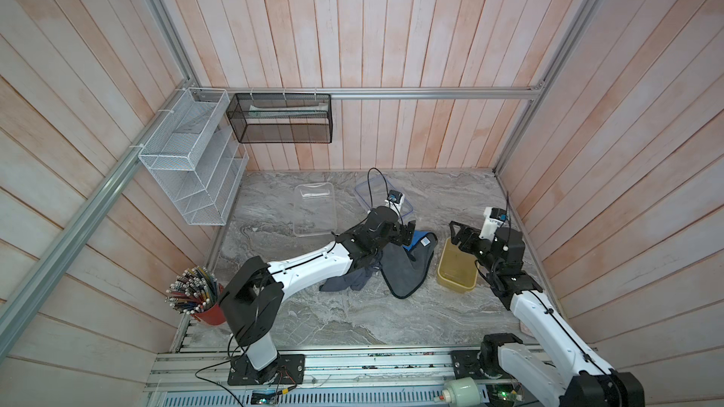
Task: Wipe the insides of the lunch boxes
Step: Move the lunch box to the center of the board.
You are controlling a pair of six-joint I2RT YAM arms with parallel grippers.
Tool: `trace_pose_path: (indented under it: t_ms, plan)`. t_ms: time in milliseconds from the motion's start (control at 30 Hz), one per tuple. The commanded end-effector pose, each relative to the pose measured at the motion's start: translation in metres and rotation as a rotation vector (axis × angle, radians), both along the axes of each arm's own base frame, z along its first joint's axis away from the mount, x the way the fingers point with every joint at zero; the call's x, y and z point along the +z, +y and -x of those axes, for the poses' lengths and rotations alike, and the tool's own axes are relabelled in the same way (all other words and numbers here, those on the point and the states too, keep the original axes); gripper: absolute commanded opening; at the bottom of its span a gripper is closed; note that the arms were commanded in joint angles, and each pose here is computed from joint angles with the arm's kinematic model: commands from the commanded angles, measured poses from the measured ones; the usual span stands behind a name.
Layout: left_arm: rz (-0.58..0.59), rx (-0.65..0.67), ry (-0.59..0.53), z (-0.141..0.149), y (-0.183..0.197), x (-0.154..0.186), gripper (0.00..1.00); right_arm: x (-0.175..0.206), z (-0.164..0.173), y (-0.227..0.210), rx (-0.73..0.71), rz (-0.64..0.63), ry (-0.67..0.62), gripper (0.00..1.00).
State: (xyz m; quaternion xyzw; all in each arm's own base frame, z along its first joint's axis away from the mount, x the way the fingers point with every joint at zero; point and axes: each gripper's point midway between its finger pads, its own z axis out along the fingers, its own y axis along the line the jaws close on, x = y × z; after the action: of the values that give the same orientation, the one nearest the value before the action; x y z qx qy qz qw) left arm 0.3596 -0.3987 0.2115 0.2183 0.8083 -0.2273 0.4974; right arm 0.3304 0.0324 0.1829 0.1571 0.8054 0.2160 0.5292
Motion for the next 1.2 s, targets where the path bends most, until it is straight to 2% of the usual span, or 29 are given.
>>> trace_pose_path:
  t_ms: [0,233,300,333,567,933,1000,1067,1167]
  plan:
    - [0.051,-0.112,0.085,0.007,-0.035,-0.01,0.93,-0.025,0.014,-0.015,-0.047,-0.13,0.08,0.78]
    - [0.021,-0.234,0.206,0.027,-0.08,-0.05,0.92,-0.057,0.03,-0.04,-0.166,-0.194,0.161,0.78]
    - [0.014,-0.3,0.262,0.048,-0.099,-0.064,0.92,-0.069,0.034,-0.043,-0.18,-0.232,0.187,0.78]
    - [0.014,-0.307,0.283,0.049,-0.103,-0.069,0.91,-0.073,0.035,-0.044,-0.183,-0.248,0.197,0.77]
    - [-0.015,-0.346,0.429,0.056,-0.121,-0.11,0.87,-0.086,0.04,-0.028,-0.097,-0.327,0.208,0.75]
    - [-0.03,-0.33,0.57,0.055,-0.122,-0.147,0.8,-0.099,0.038,-0.003,0.032,-0.446,0.242,0.64]
    - [-0.004,-0.288,0.585,0.038,-0.11,-0.148,0.78,-0.096,0.035,0.004,0.078,-0.482,0.23,0.58]
    - [0.002,-0.269,0.589,0.032,-0.104,-0.149,0.77,-0.097,0.03,0.009,0.105,-0.502,0.237,0.52]
    - [-0.008,-0.235,0.594,0.026,-0.096,-0.152,0.76,-0.095,0.022,0.016,0.132,-0.509,0.234,0.5]
